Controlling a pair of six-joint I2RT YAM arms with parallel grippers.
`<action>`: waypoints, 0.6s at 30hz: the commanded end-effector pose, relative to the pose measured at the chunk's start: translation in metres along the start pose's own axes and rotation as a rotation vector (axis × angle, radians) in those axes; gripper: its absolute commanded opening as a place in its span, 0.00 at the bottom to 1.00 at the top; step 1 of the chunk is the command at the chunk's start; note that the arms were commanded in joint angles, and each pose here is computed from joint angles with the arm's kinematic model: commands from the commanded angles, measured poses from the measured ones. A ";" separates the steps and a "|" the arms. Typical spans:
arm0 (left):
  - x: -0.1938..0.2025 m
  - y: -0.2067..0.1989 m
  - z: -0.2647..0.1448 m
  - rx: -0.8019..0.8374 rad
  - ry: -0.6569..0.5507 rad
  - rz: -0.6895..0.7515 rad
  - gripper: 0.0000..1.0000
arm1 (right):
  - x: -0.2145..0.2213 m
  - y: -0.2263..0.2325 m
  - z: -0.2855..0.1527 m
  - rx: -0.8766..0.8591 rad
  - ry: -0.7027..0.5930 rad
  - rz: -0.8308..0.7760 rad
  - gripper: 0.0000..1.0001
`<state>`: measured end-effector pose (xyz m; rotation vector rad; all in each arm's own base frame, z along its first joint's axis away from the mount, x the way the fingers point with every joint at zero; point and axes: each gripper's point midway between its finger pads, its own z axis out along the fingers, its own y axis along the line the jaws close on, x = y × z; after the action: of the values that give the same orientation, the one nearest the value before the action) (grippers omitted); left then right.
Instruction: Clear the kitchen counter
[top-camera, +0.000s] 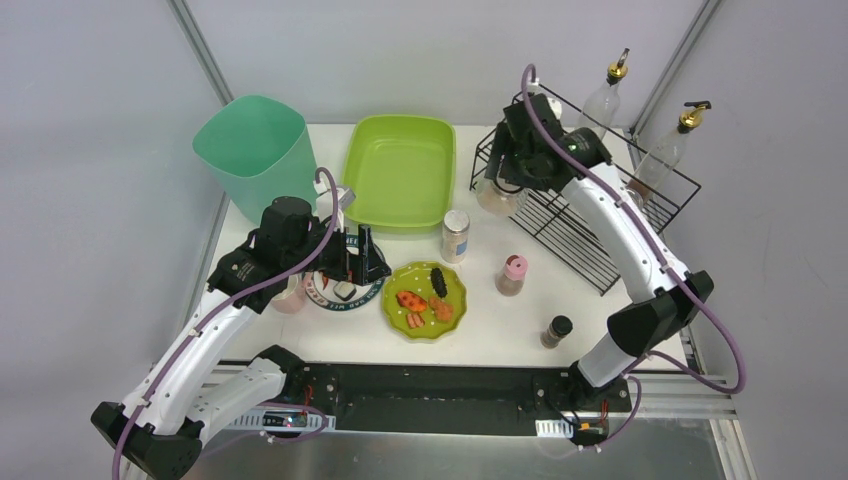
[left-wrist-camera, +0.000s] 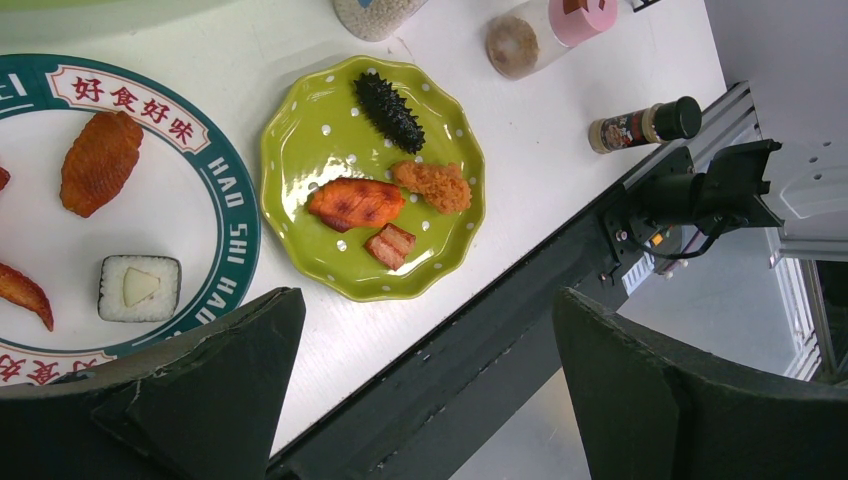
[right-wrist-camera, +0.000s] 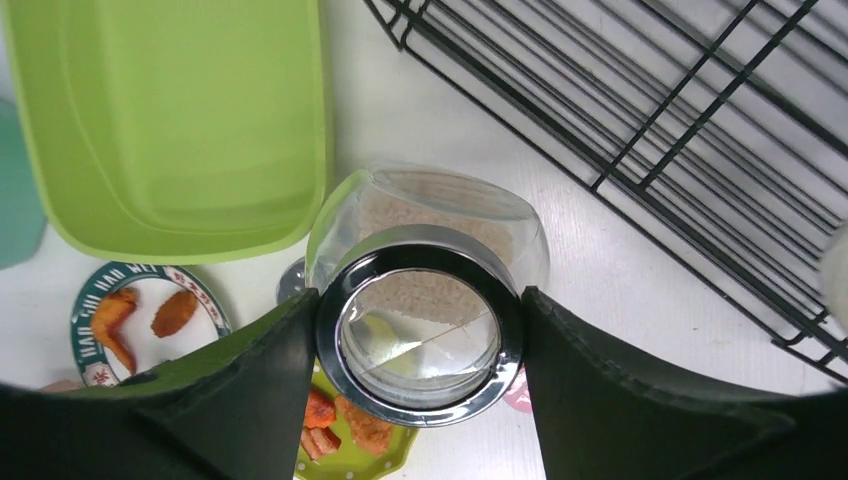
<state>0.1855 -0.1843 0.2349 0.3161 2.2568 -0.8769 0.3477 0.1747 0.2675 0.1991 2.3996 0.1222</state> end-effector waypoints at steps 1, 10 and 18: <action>-0.001 -0.001 -0.001 0.011 -0.002 0.004 1.00 | -0.054 -0.021 -0.044 0.005 -0.141 0.045 0.27; -0.001 0.000 0.000 0.009 -0.001 0.003 1.00 | -0.091 -0.060 -0.038 0.055 -0.174 0.177 0.25; -0.001 -0.001 -0.001 0.013 -0.005 0.005 1.00 | -0.100 -0.089 -0.024 0.140 -0.179 0.210 0.25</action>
<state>0.1856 -0.1843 0.2348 0.3161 2.2572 -0.8768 0.3861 0.0820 0.3117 0.4765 2.3035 0.0260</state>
